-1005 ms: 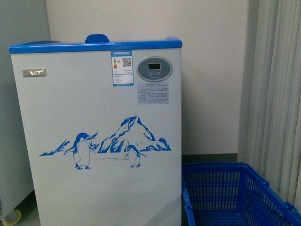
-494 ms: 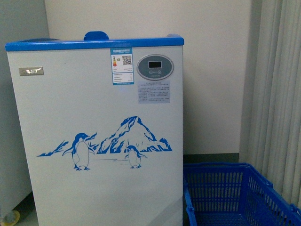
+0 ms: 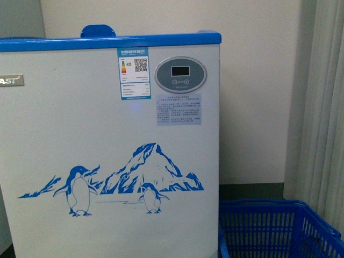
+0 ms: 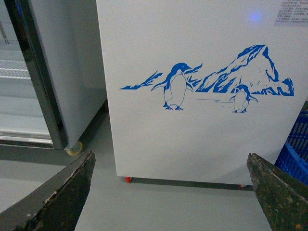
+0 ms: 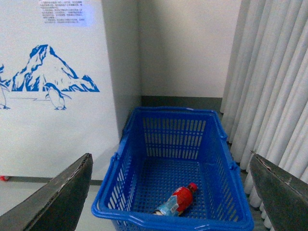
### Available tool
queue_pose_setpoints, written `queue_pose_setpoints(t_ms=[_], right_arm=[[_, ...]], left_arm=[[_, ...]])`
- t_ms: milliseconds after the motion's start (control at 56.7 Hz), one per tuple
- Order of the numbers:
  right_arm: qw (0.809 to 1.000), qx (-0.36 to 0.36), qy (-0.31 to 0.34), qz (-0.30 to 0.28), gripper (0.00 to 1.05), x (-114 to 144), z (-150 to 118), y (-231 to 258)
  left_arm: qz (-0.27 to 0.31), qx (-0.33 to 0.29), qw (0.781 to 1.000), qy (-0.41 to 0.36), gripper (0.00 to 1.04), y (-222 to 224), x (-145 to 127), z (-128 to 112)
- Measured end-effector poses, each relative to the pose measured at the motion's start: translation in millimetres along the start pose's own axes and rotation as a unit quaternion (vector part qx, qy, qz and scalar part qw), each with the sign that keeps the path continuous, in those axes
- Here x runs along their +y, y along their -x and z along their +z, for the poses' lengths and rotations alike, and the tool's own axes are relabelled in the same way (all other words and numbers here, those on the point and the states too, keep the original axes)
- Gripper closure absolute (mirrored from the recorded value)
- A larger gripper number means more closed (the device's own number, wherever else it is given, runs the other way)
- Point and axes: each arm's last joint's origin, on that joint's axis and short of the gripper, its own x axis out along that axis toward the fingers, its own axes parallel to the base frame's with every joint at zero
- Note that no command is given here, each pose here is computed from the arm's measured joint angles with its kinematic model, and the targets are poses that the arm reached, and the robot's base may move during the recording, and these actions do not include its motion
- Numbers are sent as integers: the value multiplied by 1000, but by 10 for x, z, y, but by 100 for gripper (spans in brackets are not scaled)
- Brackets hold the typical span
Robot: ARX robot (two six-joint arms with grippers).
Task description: Put drink in fridge
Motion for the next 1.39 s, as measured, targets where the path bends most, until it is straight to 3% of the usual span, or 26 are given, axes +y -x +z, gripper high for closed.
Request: queue_pose_setpoints(t_ms=[1005,1041,1076,1164,1252,1393], right_arm=[[1000,1,0,0,7,0,-2,-1],[999,30,-17,-17,7,0,-25,-10],[990,116,-50,-64,7,1,-9,-18],[935,294,-130,-150,7,-29,19,-216],[888,367,-198,-193,7,-100,-49,-591],[853,419,-220,-219,7,-95,-275,-933]], left_arm=[[0,0,1000,0,8,0,0,0],[0,0,1000,0,8,0,0,0],[0,0,1000,0,8,0,0,0],[0,0,1000,0,8,0,0,0],[0,0,1000,0,8,0,0,0],[0,0,1000,0,8,0,0,0]])
